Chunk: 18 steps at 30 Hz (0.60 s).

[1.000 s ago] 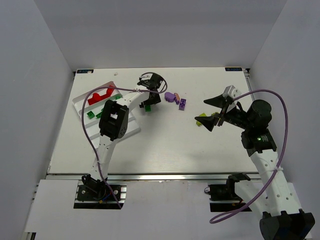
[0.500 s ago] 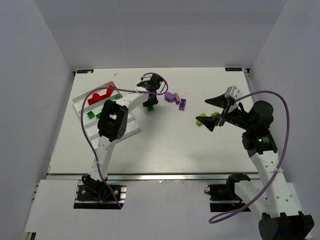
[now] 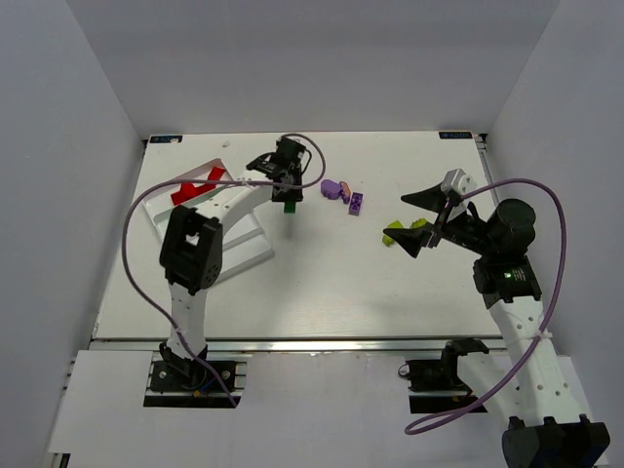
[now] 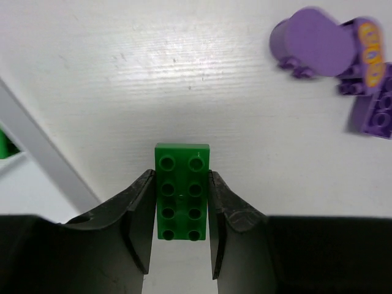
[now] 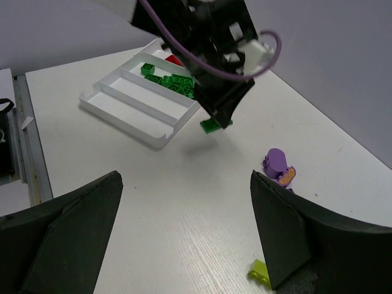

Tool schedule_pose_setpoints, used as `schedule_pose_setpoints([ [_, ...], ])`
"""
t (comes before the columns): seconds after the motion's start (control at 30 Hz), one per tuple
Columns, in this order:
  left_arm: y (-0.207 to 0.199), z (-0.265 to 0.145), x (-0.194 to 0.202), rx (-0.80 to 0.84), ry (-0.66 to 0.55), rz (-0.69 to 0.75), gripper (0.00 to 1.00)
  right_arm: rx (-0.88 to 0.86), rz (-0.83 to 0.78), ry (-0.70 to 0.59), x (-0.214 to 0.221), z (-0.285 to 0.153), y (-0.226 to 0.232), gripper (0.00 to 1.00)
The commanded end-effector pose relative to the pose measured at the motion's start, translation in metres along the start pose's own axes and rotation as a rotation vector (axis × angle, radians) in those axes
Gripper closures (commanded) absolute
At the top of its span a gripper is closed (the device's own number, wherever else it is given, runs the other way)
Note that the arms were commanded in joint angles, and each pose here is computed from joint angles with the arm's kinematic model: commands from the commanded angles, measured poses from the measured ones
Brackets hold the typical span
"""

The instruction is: Sort the legos into containers by color

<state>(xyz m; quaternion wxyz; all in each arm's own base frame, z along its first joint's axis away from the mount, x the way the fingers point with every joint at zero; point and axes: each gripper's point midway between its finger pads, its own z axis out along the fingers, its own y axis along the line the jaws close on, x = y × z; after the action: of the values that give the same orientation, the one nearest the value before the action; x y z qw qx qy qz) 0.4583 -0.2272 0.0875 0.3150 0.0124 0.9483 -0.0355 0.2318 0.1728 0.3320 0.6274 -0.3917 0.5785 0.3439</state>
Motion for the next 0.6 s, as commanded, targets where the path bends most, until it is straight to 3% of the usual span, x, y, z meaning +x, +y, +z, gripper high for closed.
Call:
schedule_pose_setpoints([
  [0.0,0.024,-0.056,-0.058,0.022,-0.194,0.005,0.94,-0.015,-0.035,-0.034,-0.012,-0.002,0.003,0.11],
  [0.13,0.088,-0.053,-0.052,-0.061,-0.158,-0.062,0.94,-0.021,-0.039,-0.036,-0.012,-0.003,0.006,0.11],
  [0.27,0.172,-0.04,-0.048,-0.122,-0.143,-0.22,0.94,-0.027,-0.043,-0.04,-0.013,-0.004,0.007,0.1],
  [0.57,0.251,-0.033,-0.044,-0.322,-0.09,-0.254,0.92,-0.041,-0.032,-0.041,-0.012,-0.003,0.01,0.11],
])
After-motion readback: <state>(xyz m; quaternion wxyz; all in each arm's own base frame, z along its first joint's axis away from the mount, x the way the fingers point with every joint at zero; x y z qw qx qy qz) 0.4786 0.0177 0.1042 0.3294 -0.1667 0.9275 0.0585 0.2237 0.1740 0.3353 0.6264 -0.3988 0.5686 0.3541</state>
